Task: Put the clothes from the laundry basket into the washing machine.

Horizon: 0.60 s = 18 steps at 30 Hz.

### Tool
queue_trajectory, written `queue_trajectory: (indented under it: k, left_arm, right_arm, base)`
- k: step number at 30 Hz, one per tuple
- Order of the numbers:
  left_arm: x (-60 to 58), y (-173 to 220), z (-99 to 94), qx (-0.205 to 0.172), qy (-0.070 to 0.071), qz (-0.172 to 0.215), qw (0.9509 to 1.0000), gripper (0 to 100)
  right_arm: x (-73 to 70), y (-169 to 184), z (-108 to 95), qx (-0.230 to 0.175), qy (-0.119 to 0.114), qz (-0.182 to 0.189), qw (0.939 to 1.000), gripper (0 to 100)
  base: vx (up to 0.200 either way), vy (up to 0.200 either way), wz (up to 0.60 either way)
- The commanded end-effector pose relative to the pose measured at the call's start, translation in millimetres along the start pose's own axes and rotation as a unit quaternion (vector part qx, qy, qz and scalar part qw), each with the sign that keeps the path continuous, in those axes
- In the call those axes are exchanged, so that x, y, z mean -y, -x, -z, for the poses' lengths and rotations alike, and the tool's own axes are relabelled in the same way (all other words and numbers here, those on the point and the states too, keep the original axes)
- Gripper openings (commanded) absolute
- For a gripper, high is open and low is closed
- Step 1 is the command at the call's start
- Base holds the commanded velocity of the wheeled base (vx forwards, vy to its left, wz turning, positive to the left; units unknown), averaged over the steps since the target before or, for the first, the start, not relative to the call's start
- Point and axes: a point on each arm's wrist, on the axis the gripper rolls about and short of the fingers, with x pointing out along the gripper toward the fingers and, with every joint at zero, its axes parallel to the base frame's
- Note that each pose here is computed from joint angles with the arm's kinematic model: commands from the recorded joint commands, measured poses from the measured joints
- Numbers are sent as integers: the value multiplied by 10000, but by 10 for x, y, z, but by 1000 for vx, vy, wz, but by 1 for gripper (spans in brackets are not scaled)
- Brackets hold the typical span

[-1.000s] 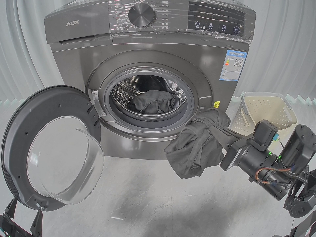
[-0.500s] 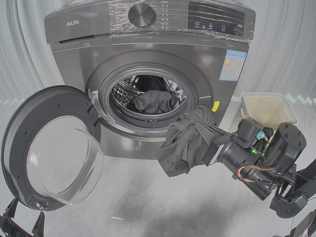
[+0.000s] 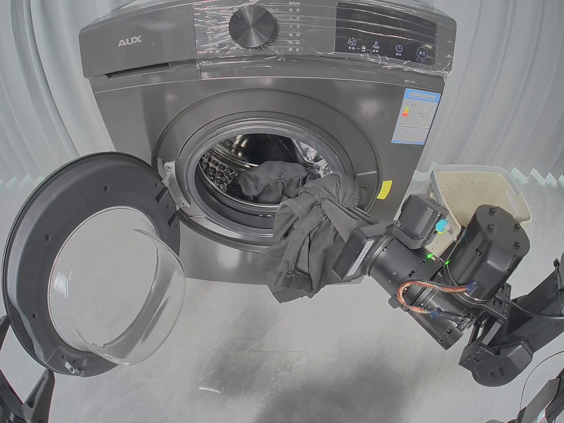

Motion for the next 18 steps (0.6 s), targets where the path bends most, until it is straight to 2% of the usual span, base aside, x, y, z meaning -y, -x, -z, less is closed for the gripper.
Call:
queue_trajectory:
  k: [1,3,5,7,8,11,14,16,18]
  left_arm:
    - [-175,-654,-14,-1223,360,1066,9861,100]
    - [-204,-764,5,-1334,345,1162,9836,100]
    - [-240,-986,45,-1440,282,1403,9792,100]
    - [-234,-1119,73,-1504,354,1633,9744,100]
    - [-222,-1180,90,-1560,404,1758,9711,100]
    - [-143,-1366,179,-1853,600,2238,9550,100]
    - [-79,-1521,257,-2080,653,2521,9428,100]
    - [-42,-1628,295,-2138,644,2650,9381,100]
    - [-18,-1746,331,-2117,617,2720,9367,100]
  right_arm:
    - [-75,-79,-3,182,-125,-417,9989,0]
    - [-79,-85,-9,190,-119,-419,9989,0]
    - [-79,-131,-21,247,-120,-378,9989,0]
    - [-64,-173,5,256,-113,-350,9990,0]
    - [-60,-180,10,260,-112,-335,9990,0]
    - [-71,-181,28,243,-106,-338,9991,0]
    - [-71,-188,54,215,-69,-330,9992,0]
    - [-55,-199,49,231,-49,-302,9993,0]
    - [-50,-210,58,228,-46,-286,9993,0]
  base:
    - [0,0,0]
    - [0,0,0]
    - [0,0,0]
    - [0,0,0]
    - [0,0,0]
    - [0,0,0]
    - [0,0,0]
    - [0,0,0]
    - [0,0,0]
